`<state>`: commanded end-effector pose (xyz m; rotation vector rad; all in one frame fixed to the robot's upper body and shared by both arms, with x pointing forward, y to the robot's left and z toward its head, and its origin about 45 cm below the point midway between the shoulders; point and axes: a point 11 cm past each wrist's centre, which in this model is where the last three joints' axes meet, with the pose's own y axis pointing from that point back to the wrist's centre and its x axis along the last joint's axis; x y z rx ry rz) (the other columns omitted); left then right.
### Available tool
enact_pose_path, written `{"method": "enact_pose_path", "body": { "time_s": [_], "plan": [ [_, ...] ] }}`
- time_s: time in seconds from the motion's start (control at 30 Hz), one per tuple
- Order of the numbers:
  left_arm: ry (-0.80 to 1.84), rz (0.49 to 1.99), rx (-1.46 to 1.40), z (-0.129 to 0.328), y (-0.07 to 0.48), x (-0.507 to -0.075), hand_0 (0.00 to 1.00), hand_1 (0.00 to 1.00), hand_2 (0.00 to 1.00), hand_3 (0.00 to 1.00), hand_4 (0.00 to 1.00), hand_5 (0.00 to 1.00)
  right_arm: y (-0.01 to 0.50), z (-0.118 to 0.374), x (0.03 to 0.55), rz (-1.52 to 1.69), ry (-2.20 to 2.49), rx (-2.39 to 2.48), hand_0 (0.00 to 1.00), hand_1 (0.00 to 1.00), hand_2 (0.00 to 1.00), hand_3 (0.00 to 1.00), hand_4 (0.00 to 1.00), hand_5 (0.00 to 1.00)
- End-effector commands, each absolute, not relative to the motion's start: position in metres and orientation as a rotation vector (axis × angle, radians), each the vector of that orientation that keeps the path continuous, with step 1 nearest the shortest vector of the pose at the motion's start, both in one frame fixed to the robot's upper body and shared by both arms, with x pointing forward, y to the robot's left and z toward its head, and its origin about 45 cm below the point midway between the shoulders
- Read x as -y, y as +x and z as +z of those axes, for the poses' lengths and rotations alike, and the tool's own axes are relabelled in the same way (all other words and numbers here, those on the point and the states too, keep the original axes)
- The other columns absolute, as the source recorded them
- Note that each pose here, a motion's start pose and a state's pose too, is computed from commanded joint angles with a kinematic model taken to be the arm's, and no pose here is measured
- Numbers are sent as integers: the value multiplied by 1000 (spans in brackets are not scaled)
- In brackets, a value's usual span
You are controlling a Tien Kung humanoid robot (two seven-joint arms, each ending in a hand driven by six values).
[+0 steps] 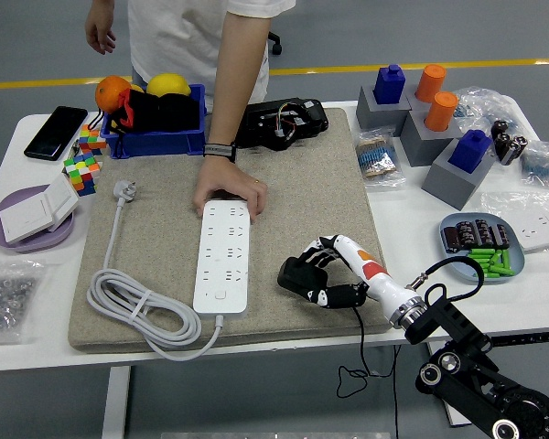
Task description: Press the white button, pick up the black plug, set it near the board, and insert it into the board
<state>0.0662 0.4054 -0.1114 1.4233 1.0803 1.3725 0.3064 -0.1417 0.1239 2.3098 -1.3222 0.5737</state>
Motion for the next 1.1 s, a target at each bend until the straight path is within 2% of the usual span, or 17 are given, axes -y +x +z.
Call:
{"method": "enact_pose_path", "body": {
  "time_s": [0.9,0.93,1.1],
  "plan": [
    [1437,1366,-1081,-111,62,-408,651,642,644,685,581,29,300,108,142,527,2287,1265,528,506,535,519,862,2],
    [1435,1367,-1081,-111,62,-408,652,644,644,685,581,28,300,108,141,533,2287,1263,531,520,553,526,899,2],
    [1431,1366,-1083,-112,62,-406,652,644,644,685,581,28,300,111,140,586,2283,1280,531,520,553,526,899,2]
  ]
}}
